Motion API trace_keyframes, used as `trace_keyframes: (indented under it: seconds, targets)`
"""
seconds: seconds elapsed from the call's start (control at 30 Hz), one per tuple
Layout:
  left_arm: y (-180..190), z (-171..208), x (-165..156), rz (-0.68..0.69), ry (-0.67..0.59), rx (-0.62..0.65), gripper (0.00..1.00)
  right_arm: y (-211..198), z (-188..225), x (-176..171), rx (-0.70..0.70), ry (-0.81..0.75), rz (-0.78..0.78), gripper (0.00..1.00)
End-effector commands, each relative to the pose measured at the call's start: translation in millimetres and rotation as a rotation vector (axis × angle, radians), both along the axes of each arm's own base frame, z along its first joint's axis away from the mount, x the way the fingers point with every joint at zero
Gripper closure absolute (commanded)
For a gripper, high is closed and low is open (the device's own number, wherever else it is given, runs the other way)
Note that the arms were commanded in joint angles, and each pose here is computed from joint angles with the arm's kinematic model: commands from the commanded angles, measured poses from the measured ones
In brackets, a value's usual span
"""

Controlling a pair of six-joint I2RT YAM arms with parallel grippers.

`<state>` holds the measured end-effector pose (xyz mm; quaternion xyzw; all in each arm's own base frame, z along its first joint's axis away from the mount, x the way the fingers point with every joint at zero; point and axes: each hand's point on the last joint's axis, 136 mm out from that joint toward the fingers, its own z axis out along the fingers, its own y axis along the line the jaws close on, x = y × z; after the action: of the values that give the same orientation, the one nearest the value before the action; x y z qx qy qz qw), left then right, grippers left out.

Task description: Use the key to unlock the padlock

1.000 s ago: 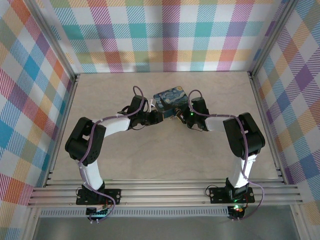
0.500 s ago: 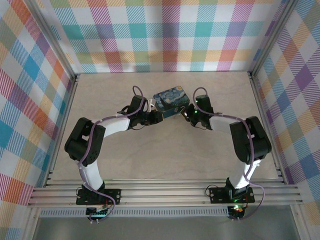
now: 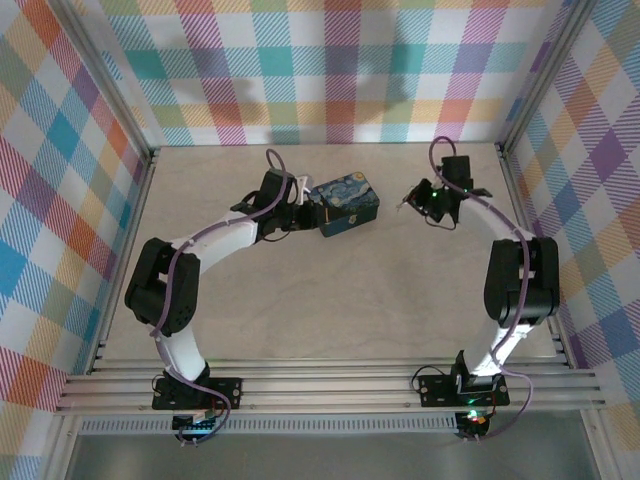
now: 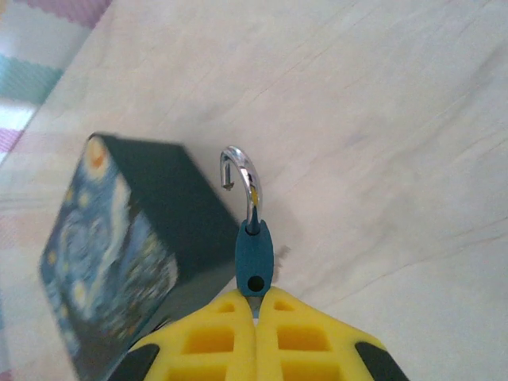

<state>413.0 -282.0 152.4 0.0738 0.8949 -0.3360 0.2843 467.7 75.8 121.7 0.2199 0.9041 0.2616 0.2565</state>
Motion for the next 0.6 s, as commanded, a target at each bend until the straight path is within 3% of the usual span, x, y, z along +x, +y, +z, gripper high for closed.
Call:
trace_keyframes:
  seconds: [0.0, 0.33, 0.5, 0.57]
  targets:
    - [12.4, 12.6, 2.1, -0.008, -0.033, 0.060, 0.77, -23.5, -35.0, -5.1, -0.114, 0.120, 0.073, 1.00]
    - [32.6, 12.9, -7.8, 0.037, -0.049, 0.128, 0.75, -50.8, -65.8, 4.9, -0.324, 0.238, 0.147, 0.97]
    - [46.0, 18.5, -12.2, 0.064, -0.084, 0.174, 0.70, -49.7, -51.0, 5.0, -0.328, 0.193, 0.152, 0.51]
    - [53.7, 23.7, -11.7, 0.088, -0.122, 0.199, 0.57, -48.6, -39.3, 4.7, -0.325, 0.162, 0.154, 0.34]
